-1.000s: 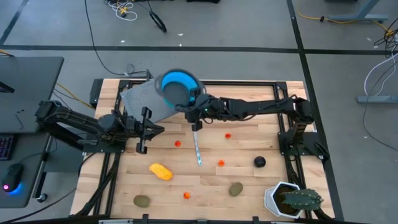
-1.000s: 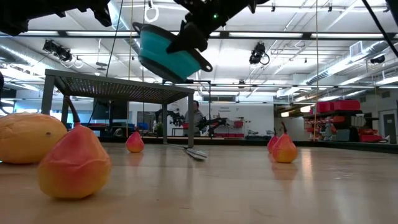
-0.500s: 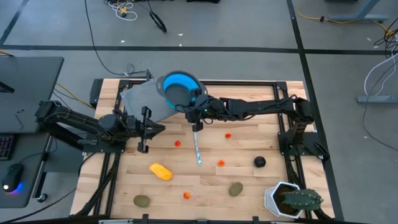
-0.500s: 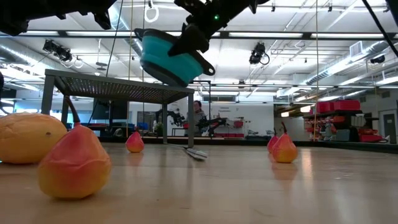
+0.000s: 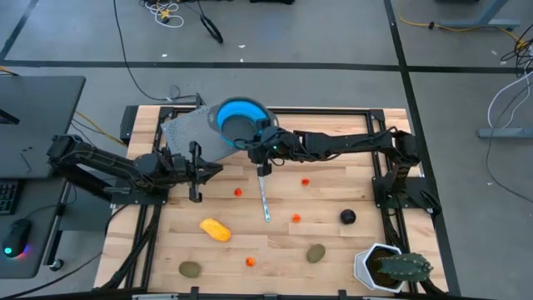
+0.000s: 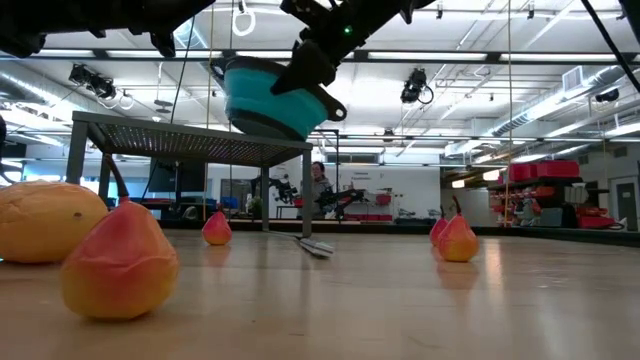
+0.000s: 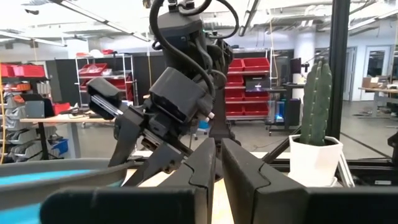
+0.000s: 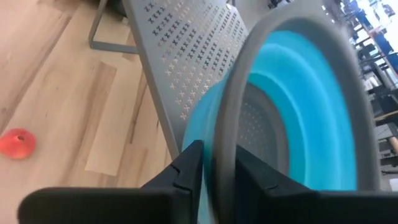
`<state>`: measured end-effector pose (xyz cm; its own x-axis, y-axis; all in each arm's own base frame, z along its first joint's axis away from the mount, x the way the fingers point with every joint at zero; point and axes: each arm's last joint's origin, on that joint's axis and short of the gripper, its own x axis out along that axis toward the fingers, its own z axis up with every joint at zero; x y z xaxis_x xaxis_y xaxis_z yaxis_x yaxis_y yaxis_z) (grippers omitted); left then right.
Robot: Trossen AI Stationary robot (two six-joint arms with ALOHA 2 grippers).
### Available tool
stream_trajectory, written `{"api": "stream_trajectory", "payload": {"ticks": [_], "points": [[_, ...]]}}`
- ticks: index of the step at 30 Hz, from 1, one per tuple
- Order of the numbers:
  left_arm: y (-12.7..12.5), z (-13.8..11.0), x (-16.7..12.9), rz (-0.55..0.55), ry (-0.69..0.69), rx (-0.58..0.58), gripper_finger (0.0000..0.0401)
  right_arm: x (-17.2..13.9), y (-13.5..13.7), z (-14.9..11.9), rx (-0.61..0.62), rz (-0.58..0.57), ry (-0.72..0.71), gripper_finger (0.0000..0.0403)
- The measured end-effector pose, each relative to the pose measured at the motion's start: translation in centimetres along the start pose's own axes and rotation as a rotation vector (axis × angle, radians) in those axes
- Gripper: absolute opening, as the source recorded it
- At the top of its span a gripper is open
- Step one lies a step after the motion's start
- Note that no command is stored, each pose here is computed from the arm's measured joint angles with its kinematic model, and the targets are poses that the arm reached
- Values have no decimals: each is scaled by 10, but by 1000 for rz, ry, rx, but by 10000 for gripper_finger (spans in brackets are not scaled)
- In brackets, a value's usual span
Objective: Pick & Place Fruit
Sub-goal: Put the blue strainer bowl on the shelf
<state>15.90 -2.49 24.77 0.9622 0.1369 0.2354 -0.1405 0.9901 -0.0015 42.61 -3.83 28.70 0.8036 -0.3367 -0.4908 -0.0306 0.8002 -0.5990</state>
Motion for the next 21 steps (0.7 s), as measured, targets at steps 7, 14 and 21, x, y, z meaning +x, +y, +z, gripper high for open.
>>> {"api": "stream_trajectory", "payload": {"ticks": [7,14,21], "points": [[0,0,0,0,0,0,36,0,0,2,24,14,-28,127],[0,0,0,6,0,0,36,-3,3,12,37,-10,-90,186],[3,0,0,98,8,60,36,-28,-1,34,148,-95,-201,206]]}}
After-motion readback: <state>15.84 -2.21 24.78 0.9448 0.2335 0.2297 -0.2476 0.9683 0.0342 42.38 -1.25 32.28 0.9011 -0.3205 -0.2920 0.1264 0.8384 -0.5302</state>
